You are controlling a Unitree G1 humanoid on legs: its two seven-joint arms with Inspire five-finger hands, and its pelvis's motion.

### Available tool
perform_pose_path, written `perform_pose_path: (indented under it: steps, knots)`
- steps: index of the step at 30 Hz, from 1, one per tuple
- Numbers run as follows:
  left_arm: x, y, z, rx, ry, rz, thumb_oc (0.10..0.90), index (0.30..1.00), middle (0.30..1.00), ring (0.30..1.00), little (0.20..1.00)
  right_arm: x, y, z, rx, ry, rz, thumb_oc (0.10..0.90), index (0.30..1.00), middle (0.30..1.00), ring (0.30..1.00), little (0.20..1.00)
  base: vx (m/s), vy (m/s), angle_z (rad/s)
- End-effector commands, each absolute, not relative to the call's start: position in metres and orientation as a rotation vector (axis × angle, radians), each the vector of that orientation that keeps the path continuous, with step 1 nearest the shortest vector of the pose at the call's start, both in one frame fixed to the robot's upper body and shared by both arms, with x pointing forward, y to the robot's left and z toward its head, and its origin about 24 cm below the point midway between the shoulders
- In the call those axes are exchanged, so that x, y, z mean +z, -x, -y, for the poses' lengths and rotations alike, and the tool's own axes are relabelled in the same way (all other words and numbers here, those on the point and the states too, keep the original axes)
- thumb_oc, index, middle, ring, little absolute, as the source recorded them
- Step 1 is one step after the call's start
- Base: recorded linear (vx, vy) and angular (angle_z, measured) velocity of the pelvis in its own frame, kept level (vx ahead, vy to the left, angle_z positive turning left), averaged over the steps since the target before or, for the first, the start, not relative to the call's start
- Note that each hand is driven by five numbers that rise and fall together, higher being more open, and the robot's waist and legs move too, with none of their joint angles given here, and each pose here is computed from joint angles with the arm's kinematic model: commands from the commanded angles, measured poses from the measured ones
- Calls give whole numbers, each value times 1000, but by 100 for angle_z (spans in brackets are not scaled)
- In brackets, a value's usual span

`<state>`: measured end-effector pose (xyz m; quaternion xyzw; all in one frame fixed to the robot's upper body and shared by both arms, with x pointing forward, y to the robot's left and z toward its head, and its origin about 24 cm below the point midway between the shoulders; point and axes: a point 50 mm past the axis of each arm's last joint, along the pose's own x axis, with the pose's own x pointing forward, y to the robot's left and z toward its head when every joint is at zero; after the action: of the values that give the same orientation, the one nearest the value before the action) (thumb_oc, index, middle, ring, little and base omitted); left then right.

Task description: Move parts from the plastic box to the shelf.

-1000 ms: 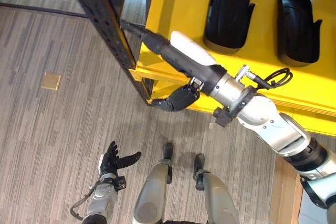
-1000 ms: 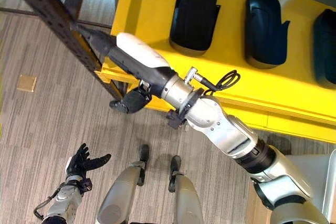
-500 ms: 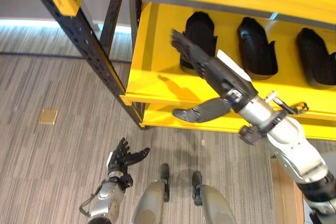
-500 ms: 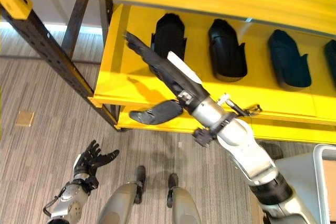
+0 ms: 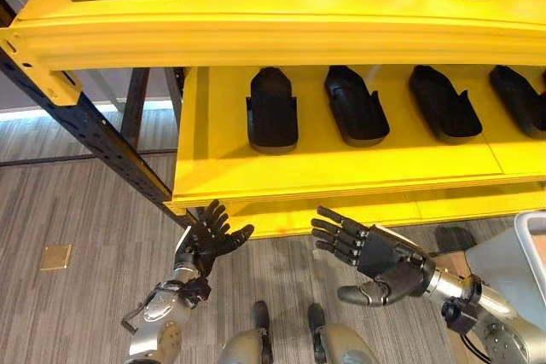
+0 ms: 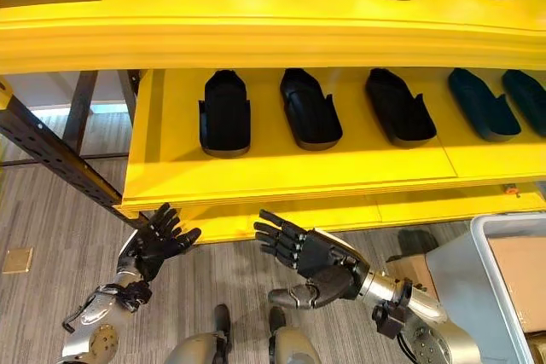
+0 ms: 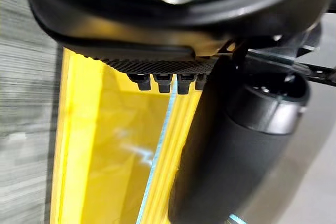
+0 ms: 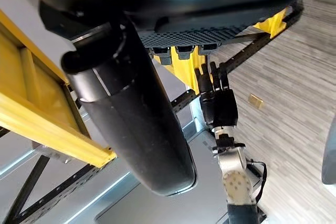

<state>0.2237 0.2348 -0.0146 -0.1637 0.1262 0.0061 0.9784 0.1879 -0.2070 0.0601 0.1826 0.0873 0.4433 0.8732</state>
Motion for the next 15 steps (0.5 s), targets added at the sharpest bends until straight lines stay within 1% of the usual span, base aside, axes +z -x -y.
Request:
perform_pose_path:
  steps: [1,5,6,8,13,15]
  knots:
    - [40,-244,-238,-115,289,-21,900,1000,1000,1000,1000,84,-198,213,869,-466,63,900,1000,1000,1000,1000,0,0,0]
    - [40,-244,-236,-116,307,-2,900,1000,1000,1000,1000,83,-208,251,464,-478,176,900,1000,1000,1000,1000,-19,12,-3]
    - [40,-243,-236,-104,312,10,900,1000,1000,1000,1000,82,-210,257,396,-481,196,900,1000,1000,1000,1000,-43,38,-16]
    - [41,-243,-236,-87,317,37,900,1000,1000,1000,1000,76,-208,265,319,-480,217,900,1000,1000,1000,1000,-54,67,-24]
    - [48,-244,-234,-39,350,88,900,1000,1000,1000,1000,78,-202,263,274,-395,264,900,1000,1000,1000,1000,-31,78,-16]
    - [48,-245,-233,-28,356,102,900,1000,1000,1000,1000,81,-197,273,165,-348,289,900,1000,1000,1000,1000,-2,44,-7]
